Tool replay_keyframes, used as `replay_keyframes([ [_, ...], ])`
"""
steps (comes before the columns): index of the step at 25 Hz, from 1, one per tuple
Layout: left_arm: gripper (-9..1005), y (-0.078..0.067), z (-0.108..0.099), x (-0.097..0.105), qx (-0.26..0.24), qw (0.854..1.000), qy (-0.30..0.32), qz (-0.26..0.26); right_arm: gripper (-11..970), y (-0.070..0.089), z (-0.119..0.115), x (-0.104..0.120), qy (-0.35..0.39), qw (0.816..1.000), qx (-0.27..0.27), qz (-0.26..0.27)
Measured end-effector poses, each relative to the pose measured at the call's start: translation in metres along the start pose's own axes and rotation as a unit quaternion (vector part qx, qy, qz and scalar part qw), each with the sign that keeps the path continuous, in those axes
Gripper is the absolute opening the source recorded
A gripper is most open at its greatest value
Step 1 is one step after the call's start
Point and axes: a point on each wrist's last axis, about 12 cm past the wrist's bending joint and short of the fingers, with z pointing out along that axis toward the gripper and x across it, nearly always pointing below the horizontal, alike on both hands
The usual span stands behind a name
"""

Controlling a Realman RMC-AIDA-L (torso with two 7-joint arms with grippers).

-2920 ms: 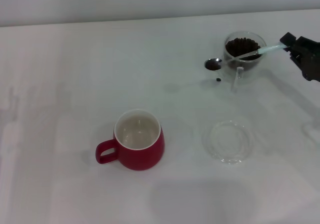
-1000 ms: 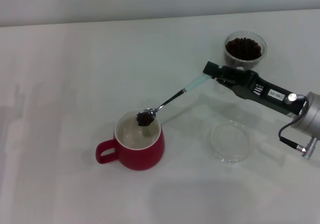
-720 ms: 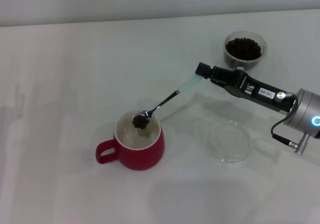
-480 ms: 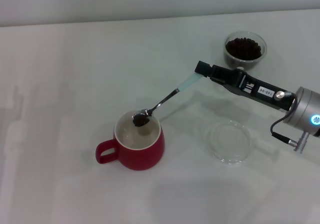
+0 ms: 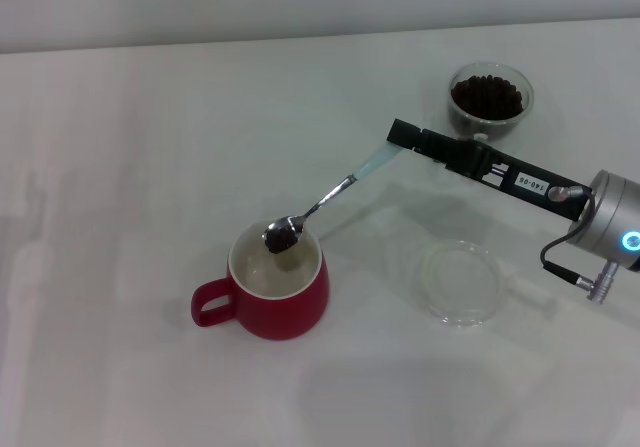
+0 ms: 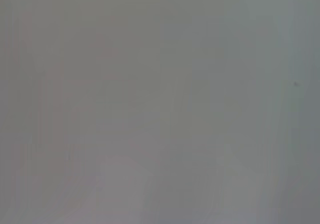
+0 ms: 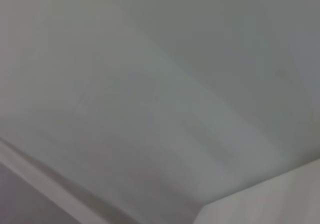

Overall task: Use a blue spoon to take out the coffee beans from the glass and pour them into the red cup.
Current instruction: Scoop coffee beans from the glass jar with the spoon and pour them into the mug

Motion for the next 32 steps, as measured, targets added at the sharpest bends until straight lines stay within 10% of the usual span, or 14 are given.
replay_keyframes([
  [32,665,0.0008,-0.0005,0.0000,-0.001,1.000,0.000,0.001,145,0.0085,-0.0004,0.0015,0.004,0.988,-0.035,-0.148],
])
